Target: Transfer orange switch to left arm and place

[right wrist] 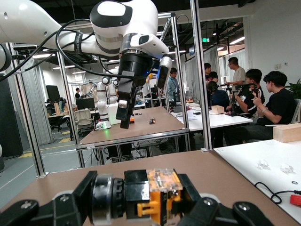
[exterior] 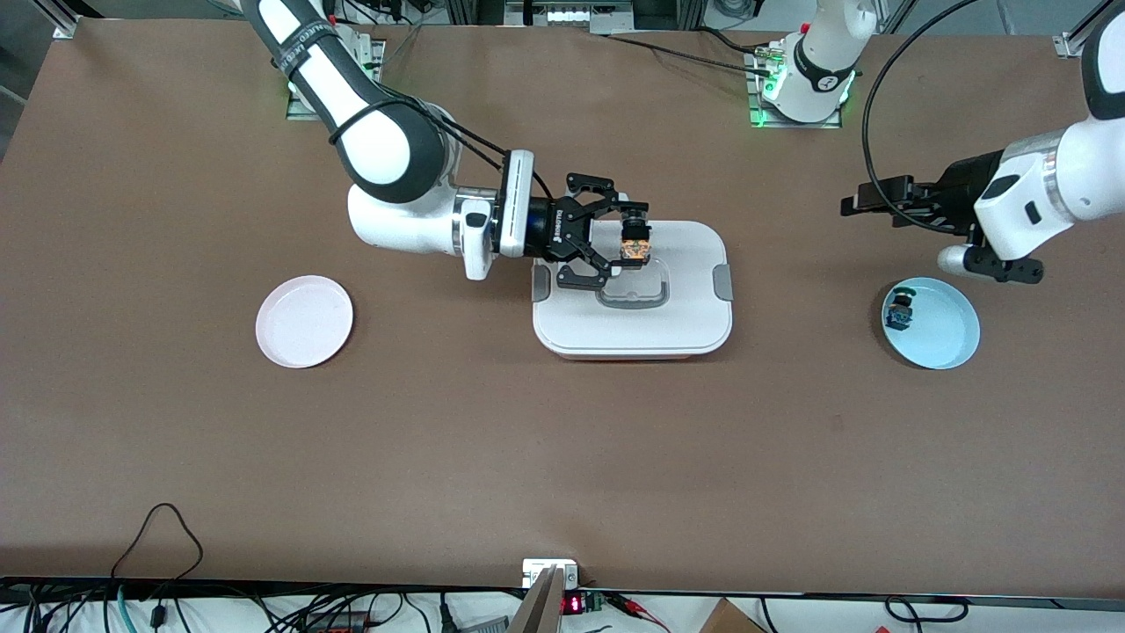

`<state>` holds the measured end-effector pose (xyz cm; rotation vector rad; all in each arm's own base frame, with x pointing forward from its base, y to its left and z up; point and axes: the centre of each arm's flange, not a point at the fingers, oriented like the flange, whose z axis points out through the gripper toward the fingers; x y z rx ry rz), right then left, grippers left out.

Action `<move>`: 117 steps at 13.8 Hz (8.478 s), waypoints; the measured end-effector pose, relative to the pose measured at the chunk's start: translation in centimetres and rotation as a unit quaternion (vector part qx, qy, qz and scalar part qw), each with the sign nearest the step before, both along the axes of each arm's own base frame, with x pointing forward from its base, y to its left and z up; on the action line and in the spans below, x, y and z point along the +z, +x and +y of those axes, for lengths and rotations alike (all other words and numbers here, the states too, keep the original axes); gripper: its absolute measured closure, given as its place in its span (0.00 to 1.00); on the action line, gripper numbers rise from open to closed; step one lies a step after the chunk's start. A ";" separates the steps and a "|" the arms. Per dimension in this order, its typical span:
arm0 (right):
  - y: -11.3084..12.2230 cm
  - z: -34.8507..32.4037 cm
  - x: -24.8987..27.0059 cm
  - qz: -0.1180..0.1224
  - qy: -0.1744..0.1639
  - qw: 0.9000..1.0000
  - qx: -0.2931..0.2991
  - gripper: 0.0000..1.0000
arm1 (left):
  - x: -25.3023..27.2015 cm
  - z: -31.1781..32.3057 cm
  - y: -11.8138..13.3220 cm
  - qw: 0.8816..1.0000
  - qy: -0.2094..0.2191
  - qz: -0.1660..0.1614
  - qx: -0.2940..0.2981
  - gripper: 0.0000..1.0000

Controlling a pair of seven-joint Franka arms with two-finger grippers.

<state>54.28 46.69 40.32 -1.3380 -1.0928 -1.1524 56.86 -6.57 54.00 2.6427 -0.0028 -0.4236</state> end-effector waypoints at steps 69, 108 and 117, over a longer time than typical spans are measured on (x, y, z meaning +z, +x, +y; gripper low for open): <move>2.2 -41.4 18.5 0.195 -0.505 0.840 0.035 0.00 | -13.7 7.9 4.6 0.747 0.111 -0.076 -0.651 0.66; 2.3 -41.5 21.6 0.363 -0.601 0.636 -0.319 0.00 | -20.9 25.3 1.8 0.858 0.001 -0.075 -0.508 0.00; 2.4 -42.2 19.2 0.406 -0.583 0.608 -0.355 0.00 | -3.1 8.6 3.4 0.957 0.169 -0.004 -0.238 0.00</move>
